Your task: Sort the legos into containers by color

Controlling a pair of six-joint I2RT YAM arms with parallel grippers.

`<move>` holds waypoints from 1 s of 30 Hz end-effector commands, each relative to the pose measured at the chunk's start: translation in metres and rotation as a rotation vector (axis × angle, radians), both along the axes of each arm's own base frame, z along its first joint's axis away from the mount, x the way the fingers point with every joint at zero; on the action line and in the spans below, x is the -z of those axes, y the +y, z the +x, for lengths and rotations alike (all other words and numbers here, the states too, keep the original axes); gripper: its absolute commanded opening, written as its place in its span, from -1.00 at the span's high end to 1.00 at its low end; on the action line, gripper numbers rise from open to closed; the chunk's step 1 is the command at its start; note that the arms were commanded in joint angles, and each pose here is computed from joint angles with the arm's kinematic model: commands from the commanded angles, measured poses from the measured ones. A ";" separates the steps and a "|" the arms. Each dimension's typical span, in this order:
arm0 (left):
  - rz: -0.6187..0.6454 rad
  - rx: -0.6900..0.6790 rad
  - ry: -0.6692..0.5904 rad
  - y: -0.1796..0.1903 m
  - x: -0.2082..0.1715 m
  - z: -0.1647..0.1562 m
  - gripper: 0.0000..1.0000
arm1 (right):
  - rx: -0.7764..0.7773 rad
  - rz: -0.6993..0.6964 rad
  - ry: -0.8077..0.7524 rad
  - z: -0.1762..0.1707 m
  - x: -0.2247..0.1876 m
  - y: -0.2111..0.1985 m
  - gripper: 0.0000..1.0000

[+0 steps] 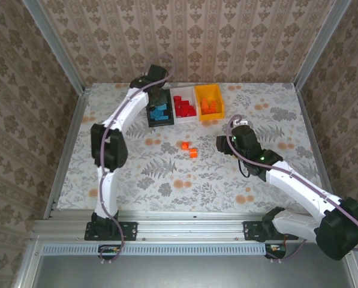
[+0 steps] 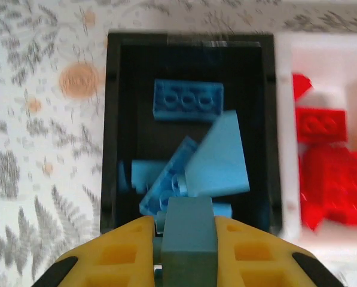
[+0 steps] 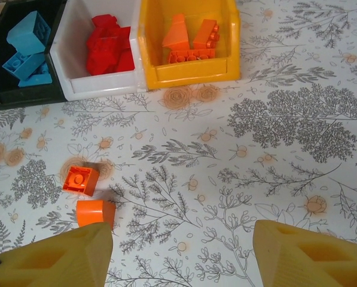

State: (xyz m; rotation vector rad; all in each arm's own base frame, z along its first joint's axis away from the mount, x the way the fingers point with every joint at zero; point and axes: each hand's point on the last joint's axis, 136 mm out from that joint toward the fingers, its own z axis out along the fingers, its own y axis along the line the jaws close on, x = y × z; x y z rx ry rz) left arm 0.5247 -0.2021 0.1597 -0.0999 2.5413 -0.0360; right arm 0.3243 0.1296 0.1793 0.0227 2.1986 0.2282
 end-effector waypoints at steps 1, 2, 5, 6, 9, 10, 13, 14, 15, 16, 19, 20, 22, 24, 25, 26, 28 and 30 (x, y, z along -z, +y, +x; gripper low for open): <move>0.192 0.021 0.040 0.027 0.000 0.007 0.88 | -0.004 0.029 0.003 -0.002 0.001 0.001 -0.29; 0.219 0.007 0.038 0.032 0.001 0.012 0.88 | -0.004 0.030 0.003 -0.002 0.001 0.001 -0.29; 0.215 -0.001 0.032 0.038 0.006 0.024 0.83 | -0.008 0.034 0.005 -0.002 0.002 0.002 -0.29; 0.198 0.005 0.030 0.037 0.008 0.027 0.75 | -0.009 0.035 0.007 -0.001 0.002 0.002 -0.29; 0.171 0.009 0.048 0.038 0.016 0.030 0.55 | -0.019 0.036 0.020 0.000 0.006 0.005 -0.29; 0.163 0.012 0.056 0.037 0.017 0.029 0.36 | -0.021 0.036 0.025 0.000 0.007 0.006 -0.30; 0.134 0.039 0.051 0.032 0.011 0.027 -0.06 | -0.036 0.052 0.038 0.002 0.010 0.012 -0.33; 0.114 0.055 0.046 0.028 0.006 0.026 -0.21 | -0.042 0.057 0.044 0.003 0.011 0.015 -0.33; 0.095 0.072 0.032 0.024 -0.001 0.025 -0.35 | -0.045 0.063 0.052 0.004 0.013 0.017 -0.33; 0.079 0.084 0.023 0.020 -0.007 0.024 -0.41 | -0.051 0.067 0.059 0.004 0.016 0.020 -0.33; 0.050 0.115 -0.011 0.015 -0.034 0.014 -0.51 | -0.071 0.062 0.078 0.006 0.022 0.033 -0.33; 0.041 0.123 -0.022 0.014 -0.044 0.008 -0.53 | -0.084 0.056 0.089 0.006 0.027 0.039 -0.33; 0.013 0.138 -0.043 0.013 -0.061 -0.009 -0.55 | -0.117 0.033 0.131 0.006 0.041 0.053 -0.34; -0.036 0.134 -0.066 0.019 -0.077 -0.032 -0.61 | -0.160 -0.002 0.192 0.006 0.061 0.071 -0.37; -0.063 0.138 -0.069 0.020 -0.078 -0.044 -0.66 | -0.179 -0.019 0.212 0.005 0.069 0.078 -0.38; -0.104 0.137 -0.105 0.024 -0.088 -0.059 -0.76 | -0.196 -0.035 0.233 0.005 0.077 0.085 -0.40; -0.176 0.134 -0.117 0.032 -0.079 -0.091 -0.92 | -0.227 -0.060 0.273 0.005 0.095 0.098 -0.44; -0.256 0.120 -0.122 0.043 -0.069 -0.125 -1.00 | -0.261 -0.078 0.315 0.006 0.109 0.110 -0.47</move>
